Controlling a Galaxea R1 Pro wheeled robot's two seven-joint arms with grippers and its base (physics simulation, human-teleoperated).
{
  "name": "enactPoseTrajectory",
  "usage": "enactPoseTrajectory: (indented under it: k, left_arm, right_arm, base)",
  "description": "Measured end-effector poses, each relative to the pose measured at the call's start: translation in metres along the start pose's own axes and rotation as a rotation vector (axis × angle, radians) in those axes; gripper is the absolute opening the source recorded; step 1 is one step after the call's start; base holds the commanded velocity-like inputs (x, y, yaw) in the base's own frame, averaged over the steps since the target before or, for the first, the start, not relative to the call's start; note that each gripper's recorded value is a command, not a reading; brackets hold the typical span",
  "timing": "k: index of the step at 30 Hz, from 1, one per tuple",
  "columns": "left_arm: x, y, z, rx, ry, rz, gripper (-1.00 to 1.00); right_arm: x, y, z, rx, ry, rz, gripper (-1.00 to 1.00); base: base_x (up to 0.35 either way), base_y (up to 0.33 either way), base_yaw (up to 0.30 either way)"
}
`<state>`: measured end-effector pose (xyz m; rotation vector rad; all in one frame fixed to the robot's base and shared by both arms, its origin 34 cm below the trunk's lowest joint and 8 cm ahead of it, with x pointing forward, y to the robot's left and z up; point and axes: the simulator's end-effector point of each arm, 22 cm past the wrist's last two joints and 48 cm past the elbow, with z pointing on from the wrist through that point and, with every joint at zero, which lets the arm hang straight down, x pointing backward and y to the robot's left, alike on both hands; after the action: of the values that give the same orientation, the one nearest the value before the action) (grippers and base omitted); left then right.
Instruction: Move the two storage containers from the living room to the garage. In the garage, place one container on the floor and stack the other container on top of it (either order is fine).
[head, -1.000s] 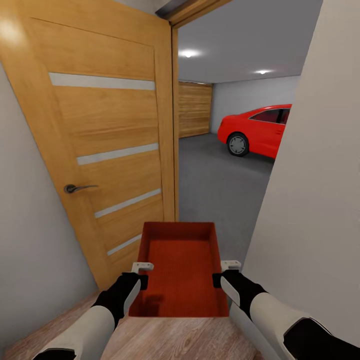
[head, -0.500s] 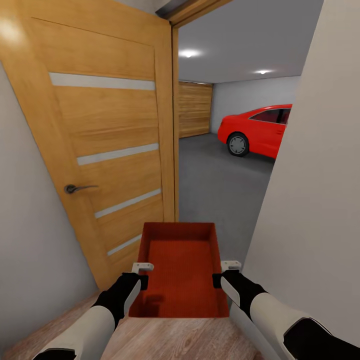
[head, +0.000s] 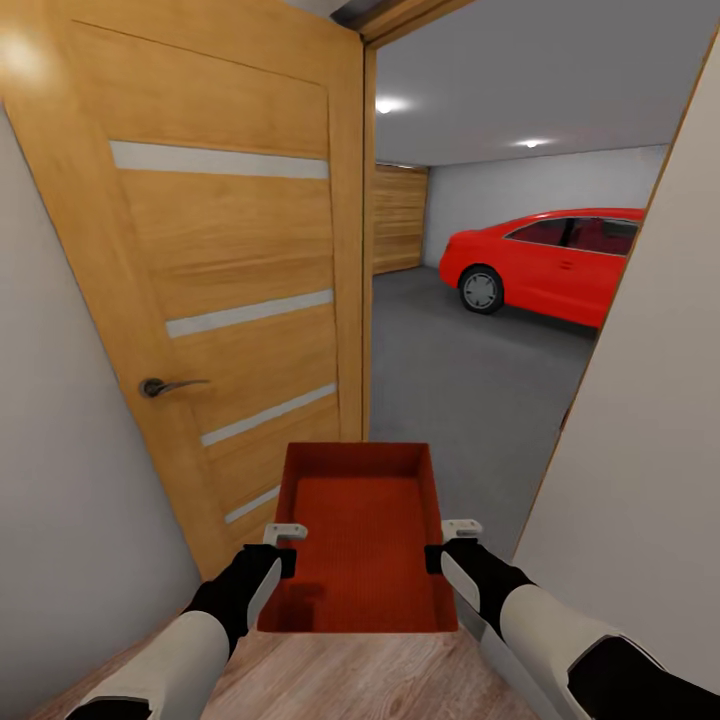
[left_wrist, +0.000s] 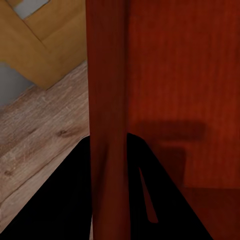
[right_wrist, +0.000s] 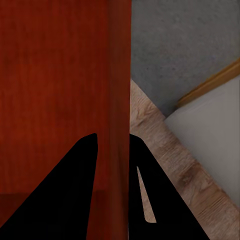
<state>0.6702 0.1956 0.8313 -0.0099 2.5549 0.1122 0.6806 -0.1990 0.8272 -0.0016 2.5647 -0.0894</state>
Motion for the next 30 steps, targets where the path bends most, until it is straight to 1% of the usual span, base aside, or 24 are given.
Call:
enactPoseTrajectory:
  k: [10,16,30]
  left_arm:
    - [0.0023,0.0002,0.0007,0.001,0.005,-0.001,-1.0]
    - [0.0068,-0.001,0.0015,0.001,0.015,0.001,-1.0]
    - [0.0055,-0.0006,0.0011,0.001,0.013,0.001,-1.0]
  right_arm:
    - [0.0021,0.0002,0.0004,0.001,0.005,-0.001,-1.0]
    - [0.0073,-0.0005,0.0016,0.0,0.016,-0.001,-1.0]
    - [0.006,-0.0002,0.0013,0.0,0.013,-0.001,-1.0]
  base:
    - [0.003,0.003,-0.024]
    - [0.0,0.0,-0.214]
    - [0.0,0.0,-0.229]
